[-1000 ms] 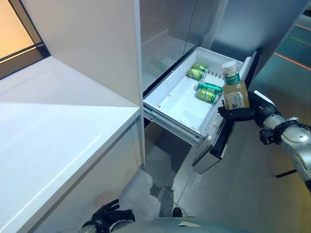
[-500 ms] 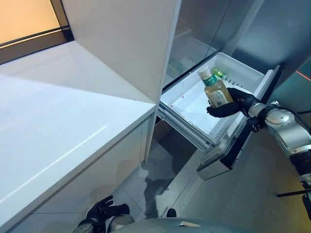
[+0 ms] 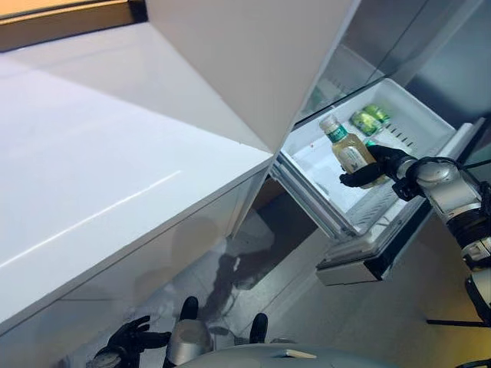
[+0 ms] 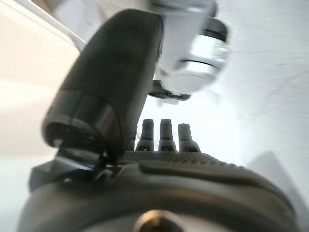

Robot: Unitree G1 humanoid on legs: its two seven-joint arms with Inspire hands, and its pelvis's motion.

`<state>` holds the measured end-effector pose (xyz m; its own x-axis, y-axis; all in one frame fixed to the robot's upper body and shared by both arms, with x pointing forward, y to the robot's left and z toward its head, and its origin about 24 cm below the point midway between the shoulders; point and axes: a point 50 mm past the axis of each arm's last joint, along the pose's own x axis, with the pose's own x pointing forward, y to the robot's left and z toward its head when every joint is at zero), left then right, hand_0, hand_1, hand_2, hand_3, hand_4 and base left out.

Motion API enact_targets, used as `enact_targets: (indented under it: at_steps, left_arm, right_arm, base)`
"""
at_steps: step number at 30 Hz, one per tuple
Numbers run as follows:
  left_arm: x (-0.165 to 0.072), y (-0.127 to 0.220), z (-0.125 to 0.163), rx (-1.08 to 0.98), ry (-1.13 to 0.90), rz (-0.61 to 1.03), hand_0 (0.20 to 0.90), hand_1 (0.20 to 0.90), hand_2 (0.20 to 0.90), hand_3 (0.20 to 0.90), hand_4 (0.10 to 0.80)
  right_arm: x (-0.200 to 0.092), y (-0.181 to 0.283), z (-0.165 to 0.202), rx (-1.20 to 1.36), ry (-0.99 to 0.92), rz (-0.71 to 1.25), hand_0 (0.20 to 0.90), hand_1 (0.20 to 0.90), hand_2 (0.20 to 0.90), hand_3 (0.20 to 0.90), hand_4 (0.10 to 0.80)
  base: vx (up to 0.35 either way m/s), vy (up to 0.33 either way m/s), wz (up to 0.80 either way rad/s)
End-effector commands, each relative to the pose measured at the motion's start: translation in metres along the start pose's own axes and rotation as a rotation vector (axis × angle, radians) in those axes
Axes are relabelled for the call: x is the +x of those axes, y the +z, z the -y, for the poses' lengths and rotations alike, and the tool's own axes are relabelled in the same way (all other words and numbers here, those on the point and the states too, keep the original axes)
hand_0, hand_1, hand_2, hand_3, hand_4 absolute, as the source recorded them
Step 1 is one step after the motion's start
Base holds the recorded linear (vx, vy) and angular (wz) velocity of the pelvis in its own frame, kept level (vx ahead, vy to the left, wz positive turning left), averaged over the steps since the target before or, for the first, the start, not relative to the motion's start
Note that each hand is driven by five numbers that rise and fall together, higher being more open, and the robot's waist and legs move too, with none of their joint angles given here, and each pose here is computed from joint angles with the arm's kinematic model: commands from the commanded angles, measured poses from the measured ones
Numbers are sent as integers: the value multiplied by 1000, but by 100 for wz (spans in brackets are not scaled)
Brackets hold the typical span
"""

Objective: Put drinks into fridge and close the fridge

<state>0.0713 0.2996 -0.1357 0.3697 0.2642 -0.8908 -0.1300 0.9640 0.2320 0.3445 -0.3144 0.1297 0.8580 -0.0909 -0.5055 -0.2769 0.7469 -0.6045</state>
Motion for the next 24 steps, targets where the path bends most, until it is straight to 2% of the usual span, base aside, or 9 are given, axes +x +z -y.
enact_targets:
  at_steps: [1, 8, 12, 24]
  left_arm:
    - [-2, 6, -15, 40, 31, 21, 900, 900, 900, 900, 800]
    - [-1, 17, -15, 12, 25, 70, 900, 900, 900, 900, 800]
    - [2, 29, -6, 5, 34, 73, 900, 900, 900, 900, 800]
    - [3, 40, -10, -11, 32, 67, 900, 900, 900, 900, 800]
  right_arm:
    - [-38, 80, 77, -27, -289, 203, 300, 300, 300, 200, 100]
    - [-36, 72, 87, -33, -306, 128, 300, 300, 300, 200, 100]
    - [-28, 67, 83, -31, -284, 83, 300, 300, 300, 200, 100]
    - [-19, 44, 81, -28, -216, -103, 300, 300, 300, 200, 100]
  base:
    - [-98, -23, 11]
    - [-60, 3, 4]
    - [10, -33, 1]
    - [2, 0, 3]
